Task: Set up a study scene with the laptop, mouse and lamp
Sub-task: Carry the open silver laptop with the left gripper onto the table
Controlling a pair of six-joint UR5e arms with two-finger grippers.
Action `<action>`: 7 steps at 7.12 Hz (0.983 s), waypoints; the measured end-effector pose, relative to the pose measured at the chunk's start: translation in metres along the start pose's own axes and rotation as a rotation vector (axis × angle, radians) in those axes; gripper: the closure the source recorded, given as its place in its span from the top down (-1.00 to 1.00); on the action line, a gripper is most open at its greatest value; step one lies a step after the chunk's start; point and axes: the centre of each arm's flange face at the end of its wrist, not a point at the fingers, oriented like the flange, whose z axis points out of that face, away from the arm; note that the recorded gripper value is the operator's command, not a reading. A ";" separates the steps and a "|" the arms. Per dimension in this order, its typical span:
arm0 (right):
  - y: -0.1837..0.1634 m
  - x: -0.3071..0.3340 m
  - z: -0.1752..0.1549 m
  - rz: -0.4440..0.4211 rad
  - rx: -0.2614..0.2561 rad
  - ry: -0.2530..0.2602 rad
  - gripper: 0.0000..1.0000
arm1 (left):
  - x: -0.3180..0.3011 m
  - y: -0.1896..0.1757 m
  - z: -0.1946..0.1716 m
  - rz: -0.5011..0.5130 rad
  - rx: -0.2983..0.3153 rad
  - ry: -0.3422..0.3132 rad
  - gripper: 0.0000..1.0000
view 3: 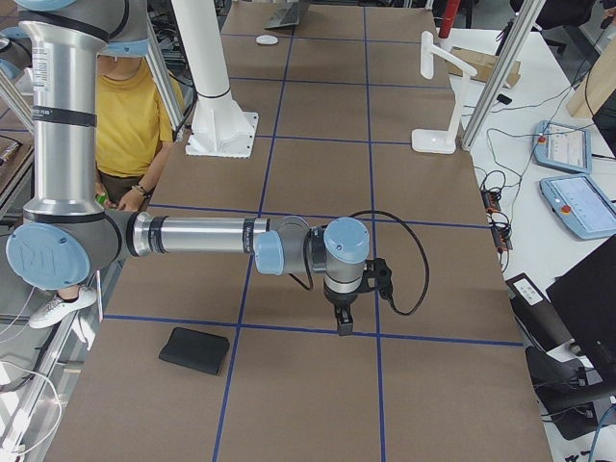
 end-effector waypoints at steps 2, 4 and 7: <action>0.000 0.001 0.001 0.004 -0.003 -0.001 1.00 | 0.066 0.014 -0.038 0.085 0.019 0.050 -1.00; 0.000 0.001 0.002 0.007 -0.005 -0.002 1.00 | 0.146 0.048 -0.058 0.165 0.024 0.064 -1.00; 0.001 0.003 0.004 0.012 -0.009 -0.003 1.00 | 0.267 0.134 -0.077 0.134 -0.008 0.092 -1.00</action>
